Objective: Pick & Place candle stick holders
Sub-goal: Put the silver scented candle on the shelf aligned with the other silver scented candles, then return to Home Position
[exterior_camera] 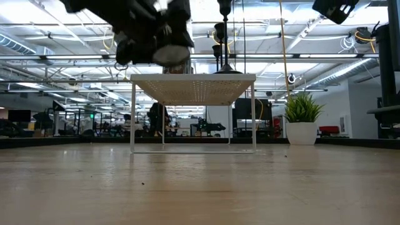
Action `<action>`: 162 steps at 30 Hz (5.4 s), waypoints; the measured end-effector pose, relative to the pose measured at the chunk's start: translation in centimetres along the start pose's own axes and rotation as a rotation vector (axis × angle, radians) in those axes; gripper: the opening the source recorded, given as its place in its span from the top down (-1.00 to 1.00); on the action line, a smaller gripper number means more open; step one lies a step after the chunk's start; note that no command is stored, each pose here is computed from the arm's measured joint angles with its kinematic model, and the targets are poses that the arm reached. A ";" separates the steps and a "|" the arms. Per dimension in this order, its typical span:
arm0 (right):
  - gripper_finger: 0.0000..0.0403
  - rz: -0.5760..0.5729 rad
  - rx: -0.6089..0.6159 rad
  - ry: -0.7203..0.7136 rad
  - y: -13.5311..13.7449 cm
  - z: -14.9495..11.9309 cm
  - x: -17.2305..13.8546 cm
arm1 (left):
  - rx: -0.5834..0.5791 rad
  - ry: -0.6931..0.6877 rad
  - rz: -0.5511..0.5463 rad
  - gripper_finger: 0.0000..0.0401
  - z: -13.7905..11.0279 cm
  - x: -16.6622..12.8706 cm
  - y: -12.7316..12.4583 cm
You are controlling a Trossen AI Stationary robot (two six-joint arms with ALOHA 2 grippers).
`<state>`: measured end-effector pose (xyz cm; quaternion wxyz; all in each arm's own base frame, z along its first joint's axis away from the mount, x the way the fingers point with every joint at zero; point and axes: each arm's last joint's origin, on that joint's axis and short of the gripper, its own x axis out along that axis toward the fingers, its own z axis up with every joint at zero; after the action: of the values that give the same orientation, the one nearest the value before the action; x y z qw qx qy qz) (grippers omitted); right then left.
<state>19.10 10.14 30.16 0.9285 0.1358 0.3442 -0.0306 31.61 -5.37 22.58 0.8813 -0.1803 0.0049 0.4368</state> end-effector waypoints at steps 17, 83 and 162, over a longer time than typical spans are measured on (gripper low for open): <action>1.00 -0.070 0.054 -0.021 -1.8 1.1 0.6 | 0.061 0.062 0.001 -0.76 -3.0 2.2 0.3; 1.00 -0.053 0.048 -0.022 -1.9 1.4 0.7 | 0.166 0.078 0.003 -0.96 -2.9 2.5 0.6; 1.00 -0.031 -0.020 -0.058 -2.0 1.7 0.0 | 0.362 -0.245 0.046 -0.96 10.4 -5.8 0.4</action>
<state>19.82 7.78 30.94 0.9389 0.1204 0.3193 -0.0455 26.15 -6.24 33.10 0.8832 0.0355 -0.0195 0.4673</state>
